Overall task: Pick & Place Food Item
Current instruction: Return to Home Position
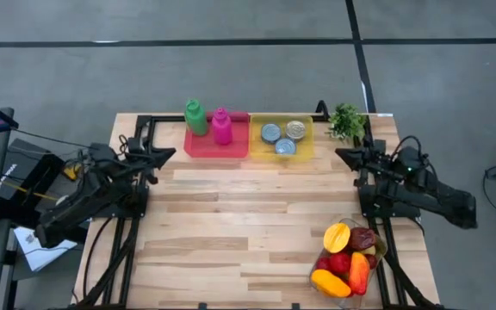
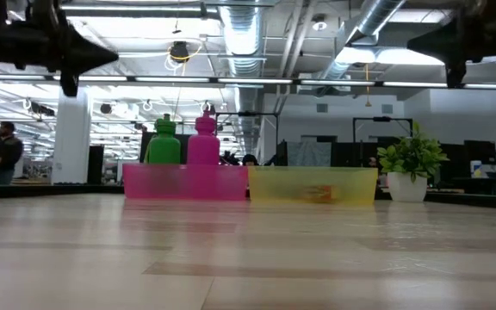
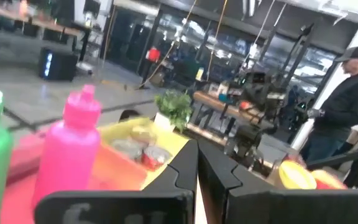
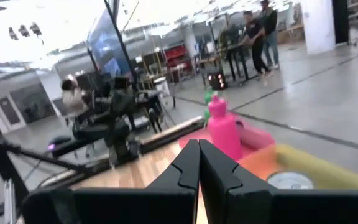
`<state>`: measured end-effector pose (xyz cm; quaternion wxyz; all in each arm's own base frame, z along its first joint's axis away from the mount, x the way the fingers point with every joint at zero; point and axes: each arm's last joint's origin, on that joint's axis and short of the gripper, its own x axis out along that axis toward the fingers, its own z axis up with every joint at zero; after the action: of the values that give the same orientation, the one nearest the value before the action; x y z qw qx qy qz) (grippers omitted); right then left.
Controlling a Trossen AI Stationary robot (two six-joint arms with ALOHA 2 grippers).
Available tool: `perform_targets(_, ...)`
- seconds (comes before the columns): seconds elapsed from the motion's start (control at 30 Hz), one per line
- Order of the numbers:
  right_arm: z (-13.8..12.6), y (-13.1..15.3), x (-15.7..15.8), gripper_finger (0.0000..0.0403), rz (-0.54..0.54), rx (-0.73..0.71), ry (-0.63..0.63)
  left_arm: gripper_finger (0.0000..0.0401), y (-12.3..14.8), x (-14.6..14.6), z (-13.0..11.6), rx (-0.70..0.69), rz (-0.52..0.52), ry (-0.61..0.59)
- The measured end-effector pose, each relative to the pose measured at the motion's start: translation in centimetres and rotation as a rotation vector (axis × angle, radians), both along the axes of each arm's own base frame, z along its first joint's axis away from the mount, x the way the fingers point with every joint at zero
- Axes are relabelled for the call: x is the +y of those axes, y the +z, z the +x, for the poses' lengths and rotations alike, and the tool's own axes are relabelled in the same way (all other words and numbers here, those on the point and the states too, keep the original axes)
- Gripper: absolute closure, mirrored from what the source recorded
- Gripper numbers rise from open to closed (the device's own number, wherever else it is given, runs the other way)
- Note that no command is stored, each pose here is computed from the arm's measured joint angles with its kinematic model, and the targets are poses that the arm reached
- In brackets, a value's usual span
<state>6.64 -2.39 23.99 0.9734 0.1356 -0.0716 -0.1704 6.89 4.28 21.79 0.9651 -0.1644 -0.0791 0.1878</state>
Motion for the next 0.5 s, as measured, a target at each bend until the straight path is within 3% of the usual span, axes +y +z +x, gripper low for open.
perform_targets(0.1, 0.4, -0.4, 0.0, 0.0403, -0.003, 0.004, 0.019, 0.0401, -1.0, 0.1, 0.3, 0.035, -0.041, -0.015)
perform_targets(0.2, 1.3, -2.7, -0.1, 0.0403, 0.036, 0.037, 0.043, 0.0401, -1.8, 0.2, 0.6, 0.043, -0.052, -0.025)
perform_targets(0.4, 2.7, -6.2, -0.2, 0.0403, 0.072, -0.053, 0.084, 0.0401, -3.2, 0.3, 1.1, 0.028, -0.089, -0.04)
perform_targets(0.5, 2.7, -6.3, -0.1, 0.0403, 0.052, -0.036, 0.078, 0.0401, -3.8, 0.2, 1.3, 0.045, -0.096, -0.022)
